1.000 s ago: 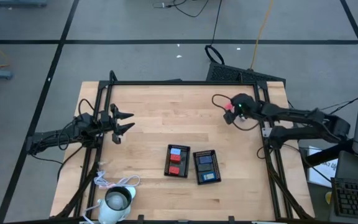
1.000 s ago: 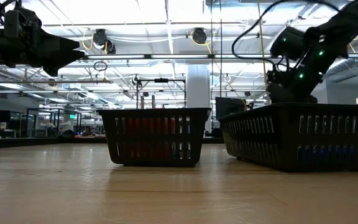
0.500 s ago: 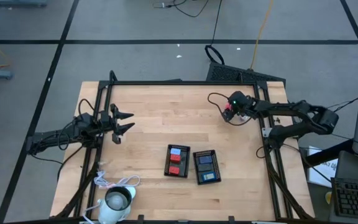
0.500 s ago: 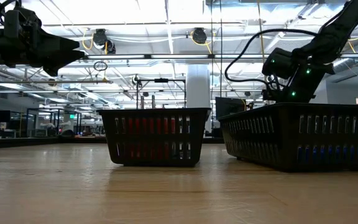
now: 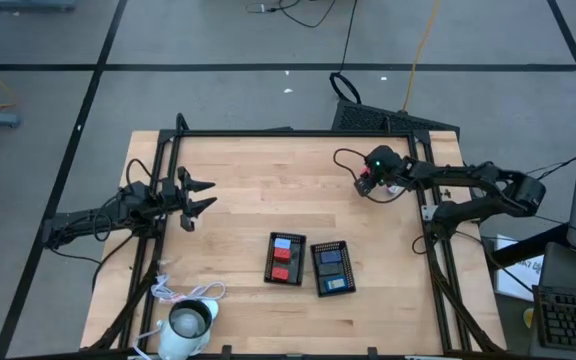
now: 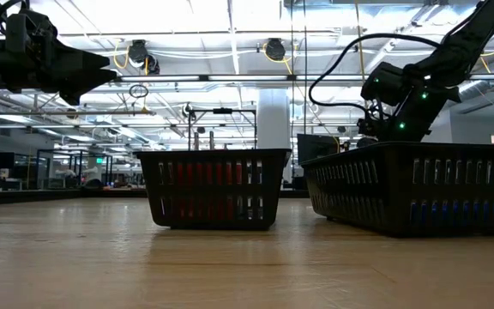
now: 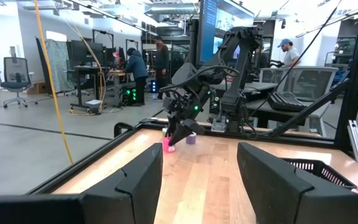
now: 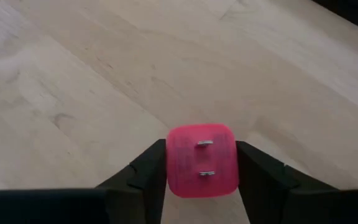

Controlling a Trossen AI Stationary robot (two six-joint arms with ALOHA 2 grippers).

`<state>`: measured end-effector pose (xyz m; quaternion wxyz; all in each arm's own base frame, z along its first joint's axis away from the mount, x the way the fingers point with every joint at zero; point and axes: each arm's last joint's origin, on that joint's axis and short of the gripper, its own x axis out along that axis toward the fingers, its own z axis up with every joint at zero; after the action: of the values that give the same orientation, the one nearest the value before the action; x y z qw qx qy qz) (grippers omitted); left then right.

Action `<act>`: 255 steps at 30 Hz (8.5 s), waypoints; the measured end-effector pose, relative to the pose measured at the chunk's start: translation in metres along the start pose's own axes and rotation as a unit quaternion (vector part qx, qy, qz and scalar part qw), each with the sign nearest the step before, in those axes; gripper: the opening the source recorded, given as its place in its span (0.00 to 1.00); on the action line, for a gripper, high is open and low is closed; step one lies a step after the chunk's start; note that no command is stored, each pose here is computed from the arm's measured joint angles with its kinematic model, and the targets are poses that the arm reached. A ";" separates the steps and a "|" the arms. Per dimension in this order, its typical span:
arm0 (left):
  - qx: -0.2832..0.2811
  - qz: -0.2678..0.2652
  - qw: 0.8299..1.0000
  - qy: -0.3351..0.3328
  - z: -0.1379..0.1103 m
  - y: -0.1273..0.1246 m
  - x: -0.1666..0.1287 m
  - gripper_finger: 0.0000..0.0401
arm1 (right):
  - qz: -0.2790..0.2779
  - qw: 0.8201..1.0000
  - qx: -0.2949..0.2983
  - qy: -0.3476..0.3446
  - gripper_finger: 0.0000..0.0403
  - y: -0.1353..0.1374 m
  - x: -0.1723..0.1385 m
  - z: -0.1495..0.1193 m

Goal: Pick & Place Office items
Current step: Put the pink charger adapter into the left black basket

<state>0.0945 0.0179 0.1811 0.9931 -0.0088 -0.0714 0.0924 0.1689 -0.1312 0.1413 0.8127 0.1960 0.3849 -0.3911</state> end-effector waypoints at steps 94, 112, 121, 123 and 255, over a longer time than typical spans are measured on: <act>-0.119 -0.071 0.967 0.214 0.004 -0.054 0.161 0.72 | 0.467 0.819 -0.217 -0.252 0.37 0.154 -0.070 -0.013; -0.030 -0.105 0.949 0.297 -0.034 -0.095 0.273 0.73 | 0.459 0.826 -0.219 -0.244 0.38 0.153 -0.068 -0.015; -0.028 -0.079 0.954 0.288 -0.036 -0.090 0.288 0.73 | 0.458 0.826 -0.219 -0.244 0.37 0.153 -0.068 -0.015; -0.027 -0.078 0.955 0.285 -0.036 -0.088 0.289 0.73 | 0.458 0.826 -0.219 -0.244 0.38 0.153 -0.068 -0.015; -0.040 -0.158 0.971 0.174 0.014 -0.072 0.322 0.52 | 0.457 0.765 -0.188 -0.413 0.02 0.144 -0.100 -0.003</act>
<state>0.4191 0.0067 0.2426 0.9912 -0.0528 0.0983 -0.0715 0.2409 0.0078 0.2200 0.9962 0.0117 -0.0573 0.0639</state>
